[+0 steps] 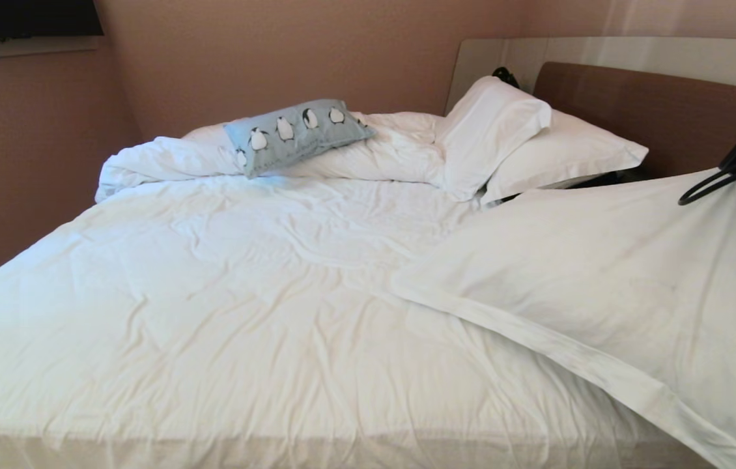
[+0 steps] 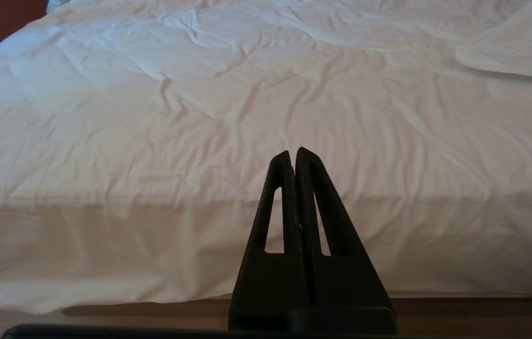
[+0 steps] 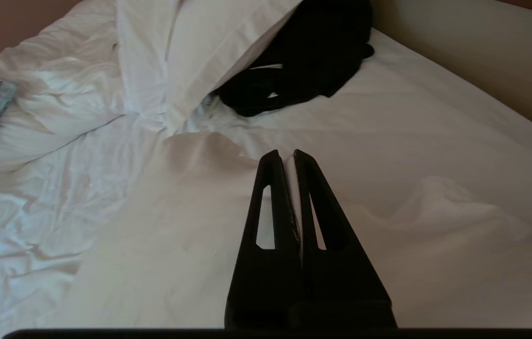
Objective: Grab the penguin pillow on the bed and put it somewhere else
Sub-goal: Move to the head of the bed
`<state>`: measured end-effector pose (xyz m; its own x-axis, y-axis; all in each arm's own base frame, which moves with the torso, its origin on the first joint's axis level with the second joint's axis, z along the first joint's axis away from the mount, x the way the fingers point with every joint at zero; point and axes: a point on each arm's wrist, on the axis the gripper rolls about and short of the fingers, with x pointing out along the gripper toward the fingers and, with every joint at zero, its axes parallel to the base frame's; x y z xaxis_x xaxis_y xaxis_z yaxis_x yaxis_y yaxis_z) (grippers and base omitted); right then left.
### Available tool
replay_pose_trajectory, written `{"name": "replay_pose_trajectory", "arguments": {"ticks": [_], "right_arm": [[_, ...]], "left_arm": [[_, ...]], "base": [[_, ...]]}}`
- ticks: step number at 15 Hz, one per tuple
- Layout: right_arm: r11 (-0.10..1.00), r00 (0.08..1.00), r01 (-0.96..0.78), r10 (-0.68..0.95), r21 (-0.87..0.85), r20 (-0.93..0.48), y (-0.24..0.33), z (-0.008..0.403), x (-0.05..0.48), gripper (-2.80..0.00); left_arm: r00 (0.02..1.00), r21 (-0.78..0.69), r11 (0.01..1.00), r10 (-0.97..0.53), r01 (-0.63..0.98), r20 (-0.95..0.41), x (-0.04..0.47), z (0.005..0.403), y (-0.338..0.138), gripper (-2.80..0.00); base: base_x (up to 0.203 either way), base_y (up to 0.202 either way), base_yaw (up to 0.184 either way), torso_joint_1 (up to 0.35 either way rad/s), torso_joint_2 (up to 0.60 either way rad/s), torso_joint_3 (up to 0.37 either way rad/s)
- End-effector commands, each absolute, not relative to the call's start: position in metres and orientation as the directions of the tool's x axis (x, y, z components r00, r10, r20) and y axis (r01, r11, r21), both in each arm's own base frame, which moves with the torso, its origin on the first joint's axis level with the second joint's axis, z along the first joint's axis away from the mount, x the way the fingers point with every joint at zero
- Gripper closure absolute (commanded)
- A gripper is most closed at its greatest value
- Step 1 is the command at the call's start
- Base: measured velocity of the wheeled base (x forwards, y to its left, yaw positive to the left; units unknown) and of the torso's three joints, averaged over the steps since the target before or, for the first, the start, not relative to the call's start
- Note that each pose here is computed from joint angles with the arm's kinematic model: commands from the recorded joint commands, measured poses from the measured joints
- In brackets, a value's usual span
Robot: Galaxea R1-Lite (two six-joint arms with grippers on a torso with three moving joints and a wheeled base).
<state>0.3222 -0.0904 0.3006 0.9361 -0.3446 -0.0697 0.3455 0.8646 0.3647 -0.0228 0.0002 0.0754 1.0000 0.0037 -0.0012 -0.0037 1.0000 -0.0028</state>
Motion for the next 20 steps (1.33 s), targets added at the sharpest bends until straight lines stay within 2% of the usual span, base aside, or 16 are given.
{"name": "replay_pose_trajectory", "arguments": {"ticks": [1,8,20], "right_arm": [[0.851,0.93,0.364,-0.356,0.379,-0.093,-0.097,0.292,0.332,0.0],[0.844,0.923,0.382,-0.367,0.377,-0.116,-0.105,0.283,0.34,0.0],[0.845,0.922,0.387,-0.366,0.368,-0.129,-0.104,0.279,0.338,0.0]], "left_arm": [[1.0,-0.003,1.0,0.005,-0.005,0.0,-0.023,0.075,0.0,0.0],[1.0,-0.003,1.0,0.005,-0.005,0.0,-0.023,0.075,0.0,0.0],[1.0,-0.003,1.0,0.005,-0.005,0.0,-0.023,0.075,0.0,0.0]], "base": [[0.0,-0.19,0.001,0.004,0.0,0.004],[0.0,-0.164,-0.003,0.001,0.0,0.004],[0.0,0.0,0.0,0.0,0.0,0.0]]}}
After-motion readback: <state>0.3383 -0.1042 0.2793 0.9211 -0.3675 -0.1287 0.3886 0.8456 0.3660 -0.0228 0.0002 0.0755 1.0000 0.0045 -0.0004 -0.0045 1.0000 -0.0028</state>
